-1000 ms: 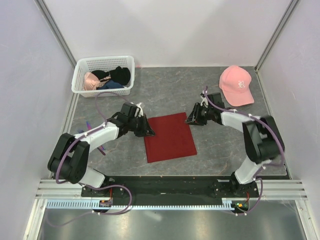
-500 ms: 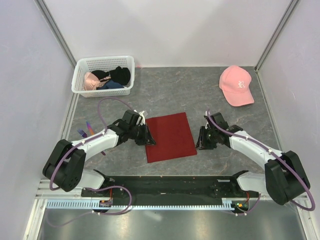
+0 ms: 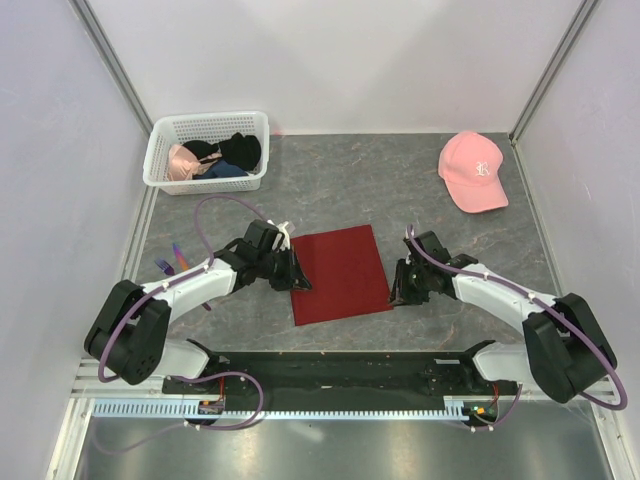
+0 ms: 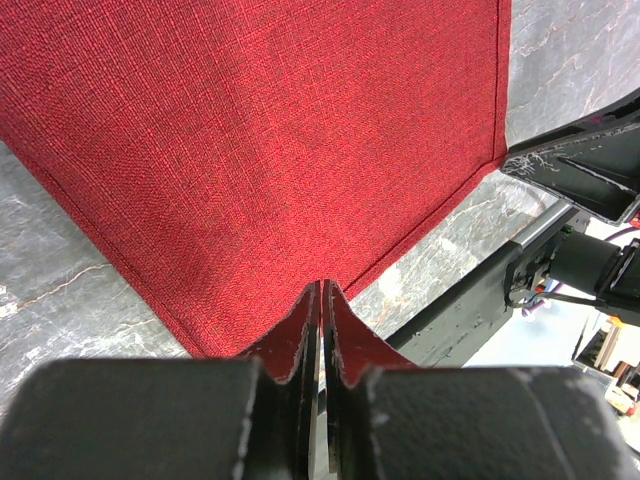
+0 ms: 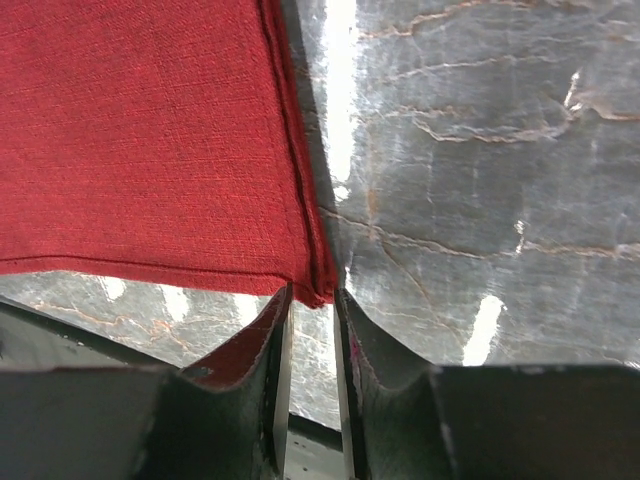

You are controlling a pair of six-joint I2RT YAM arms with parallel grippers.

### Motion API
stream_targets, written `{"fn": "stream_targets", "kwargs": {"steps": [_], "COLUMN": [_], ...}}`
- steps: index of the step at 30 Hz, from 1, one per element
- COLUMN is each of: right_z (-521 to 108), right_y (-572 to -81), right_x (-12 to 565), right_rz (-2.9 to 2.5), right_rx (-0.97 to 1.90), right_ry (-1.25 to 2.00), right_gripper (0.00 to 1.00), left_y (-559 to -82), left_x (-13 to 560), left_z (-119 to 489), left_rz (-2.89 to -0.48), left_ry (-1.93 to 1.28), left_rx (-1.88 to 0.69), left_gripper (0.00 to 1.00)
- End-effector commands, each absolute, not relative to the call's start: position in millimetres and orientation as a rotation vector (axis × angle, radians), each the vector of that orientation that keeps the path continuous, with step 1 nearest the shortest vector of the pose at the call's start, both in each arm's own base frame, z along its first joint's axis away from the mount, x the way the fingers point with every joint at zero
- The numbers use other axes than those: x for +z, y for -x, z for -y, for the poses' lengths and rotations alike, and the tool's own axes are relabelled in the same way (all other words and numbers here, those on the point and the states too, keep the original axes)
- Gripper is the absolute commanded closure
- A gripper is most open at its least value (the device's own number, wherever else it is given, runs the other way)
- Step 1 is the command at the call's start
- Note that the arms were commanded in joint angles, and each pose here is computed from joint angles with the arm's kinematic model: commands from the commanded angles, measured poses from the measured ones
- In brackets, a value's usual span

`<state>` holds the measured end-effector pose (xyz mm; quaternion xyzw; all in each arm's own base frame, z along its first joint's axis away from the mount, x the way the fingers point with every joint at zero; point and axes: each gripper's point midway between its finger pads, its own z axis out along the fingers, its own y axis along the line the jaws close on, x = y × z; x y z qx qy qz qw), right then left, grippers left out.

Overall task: Fold the napkin into a case and place the utensils inside
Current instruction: Pick up the top corner of the square-folded napkin from the center of the board.

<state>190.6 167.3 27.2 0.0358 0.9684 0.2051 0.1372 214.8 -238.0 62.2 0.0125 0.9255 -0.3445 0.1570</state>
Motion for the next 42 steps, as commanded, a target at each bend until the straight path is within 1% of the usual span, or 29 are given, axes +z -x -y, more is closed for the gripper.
{"fn": "stream_targets", "kwargs": {"steps": [1,8,9,10,11,15,21,23,24,27,28,33,36,37,39,40,42], "right_z": [-177,-178,-178,-178,-178,-176,-180,-185,-189,-192,-192,-190,-189,-189,-189,-190,-191], "right_y": [-194,-196,-195,-194,-195,-192,-194,-193,-195,-198,-199,-195,-190,-190,-190,-188,-189], "right_x": [26,35,36,38,41,52,58,60,62,65,65,55,49,48,46,46,46], "right_rz": [-2.786,-2.769,-2.768,-2.773,-2.763,-2.761,-2.756,-2.754,-2.743,-2.736,-2.736,-2.759,-2.770,-2.772,-2.775,-2.779,-2.776], "right_rx": [0.644,0.642,0.638,0.631,0.635,0.607,0.625,0.662,0.685,0.697,0.692,0.684,0.690,0.688,0.693,0.703,0.710], "right_ry": [-0.102,-0.100,-0.095,-0.096,-0.092,-0.078,-0.050,-0.042,-0.037,-0.038,-0.037,-0.040,-0.046,-0.051,-0.052,-0.056,-0.058], "right_gripper": [0.72,0.81,0.83,0.90,0.93,0.94,0.91,0.99,1.00,0.99,0.88,0.75,0.76,0.79,0.81,0.86,0.89], "left_y": [-214,-213,-213,-212,-213,-211,-209,-208,-207,-203,-204,-203,-204,-204,-203,-202,-202], "left_x": [66,63,62,60,60,54,53,54,52,49,49,52,52,52,51,50,49], "left_z": [239,238,238,237,237,236,237,237,235,233,233,234,234,234,235,234,234], "left_rz": [-2.626,-2.633,-2.634,-2.640,-2.641,-2.655,-2.656,-2.653,-2.659,-2.667,-2.664,-2.659,-2.655,-2.658,-2.661,-2.666,-2.664], "left_ry": [-0.031,-0.035,-0.034,-0.034,-0.035,-0.032,-0.031,-0.034,-0.029,-0.023,-0.024,-0.027,-0.027,-0.026,-0.026,-0.023,-0.026], "left_rx": [-1.004,-0.994,-0.992,-0.989,-0.986,-0.977,-0.990,-0.994,-0.987,-0.986,-0.986,-0.998,-0.997,-0.995,-1.002,-1.001,-1.001], "left_gripper": [0.92,0.92,0.92,0.92,0.92,0.91,0.91,0.91,0.91,0.91,0.91,0.91,0.91,0.91,0.91,0.91,0.91]}}
